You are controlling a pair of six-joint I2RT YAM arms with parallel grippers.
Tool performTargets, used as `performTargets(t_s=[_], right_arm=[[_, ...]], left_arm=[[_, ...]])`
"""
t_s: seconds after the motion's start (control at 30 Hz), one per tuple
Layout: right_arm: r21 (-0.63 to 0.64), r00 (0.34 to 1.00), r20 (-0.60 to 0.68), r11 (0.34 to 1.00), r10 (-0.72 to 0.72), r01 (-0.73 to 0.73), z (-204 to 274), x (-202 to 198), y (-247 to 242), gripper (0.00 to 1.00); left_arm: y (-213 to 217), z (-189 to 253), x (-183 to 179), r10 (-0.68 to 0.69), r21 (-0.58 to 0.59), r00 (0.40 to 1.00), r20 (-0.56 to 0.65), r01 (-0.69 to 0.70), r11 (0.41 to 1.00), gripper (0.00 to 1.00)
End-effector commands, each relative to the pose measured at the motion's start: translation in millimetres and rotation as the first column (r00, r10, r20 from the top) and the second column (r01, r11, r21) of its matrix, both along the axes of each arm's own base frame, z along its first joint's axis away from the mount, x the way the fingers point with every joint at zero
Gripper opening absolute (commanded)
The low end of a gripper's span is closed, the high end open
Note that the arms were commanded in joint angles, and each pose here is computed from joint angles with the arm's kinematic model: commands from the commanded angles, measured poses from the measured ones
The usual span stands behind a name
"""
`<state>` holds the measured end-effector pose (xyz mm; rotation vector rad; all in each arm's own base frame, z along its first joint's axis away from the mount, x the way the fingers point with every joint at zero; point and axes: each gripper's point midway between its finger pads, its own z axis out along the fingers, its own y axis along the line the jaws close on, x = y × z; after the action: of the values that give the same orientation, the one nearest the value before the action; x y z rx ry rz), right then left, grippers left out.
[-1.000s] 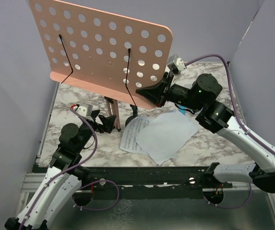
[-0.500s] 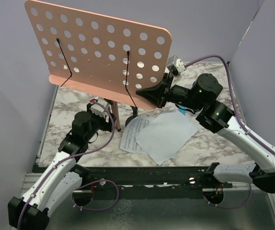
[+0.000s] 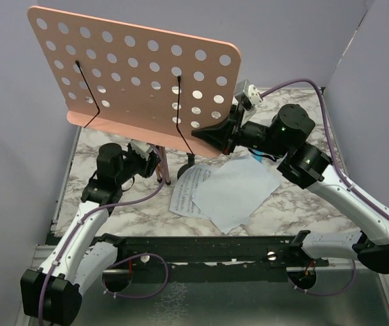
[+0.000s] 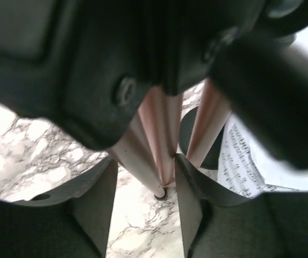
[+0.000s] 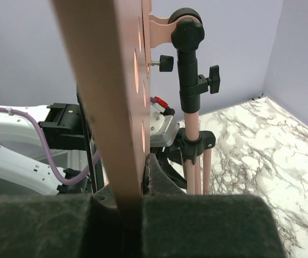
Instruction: Set up the instrument practice props
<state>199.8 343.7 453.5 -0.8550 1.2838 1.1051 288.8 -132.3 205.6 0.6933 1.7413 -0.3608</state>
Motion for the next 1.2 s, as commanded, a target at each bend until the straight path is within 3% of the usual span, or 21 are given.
performTargets(t_s=[0.0,0.17,0.2,0.23,0.27,0.63,1.17], right_arm=[[-0.041,0.999,-0.032,0.999,0.023,-0.024,-7,-5,0,0.01],[-0.043,0.999,-0.041,0.999,0.008,-0.01,-6,-1,2,0.0],[-0.043,0.999,-0.041,0.999,0.006,-0.007,-6,-1,2,0.0],[-0.046,0.999,-0.043,0.999,0.001,-0.003,-7,1,2,0.01],[-0.047,0.999,-0.044,0.999,-0.002,0.0,-7,2,2,0.01],[-0.061,0.998,-0.05,0.997,-0.048,0.045,-6,14,5,0.01],[-0.072,0.952,-0.094,0.955,-0.292,0.286,-9,56,-10,0.01]], left_arm=[[-20,34,-5,-0.158,-0.013,0.982,0.107,0.161,0.987,0.43],[-18,35,-10,-0.157,-0.004,0.979,0.13,0.158,0.987,0.29],[-17,36,-12,-0.157,-0.005,0.979,0.133,0.159,0.987,0.21],[-16,36,-12,-0.149,-0.004,0.979,0.137,0.151,0.988,0.05],[-14,37,-11,-0.131,-0.006,0.982,0.138,0.133,0.991,0.0],[-2,45,-9,-0.039,-0.036,0.988,0.147,0.045,0.998,0.0],[-7,55,-8,0.001,-0.156,0.998,0.068,0.01,0.988,0.0]])
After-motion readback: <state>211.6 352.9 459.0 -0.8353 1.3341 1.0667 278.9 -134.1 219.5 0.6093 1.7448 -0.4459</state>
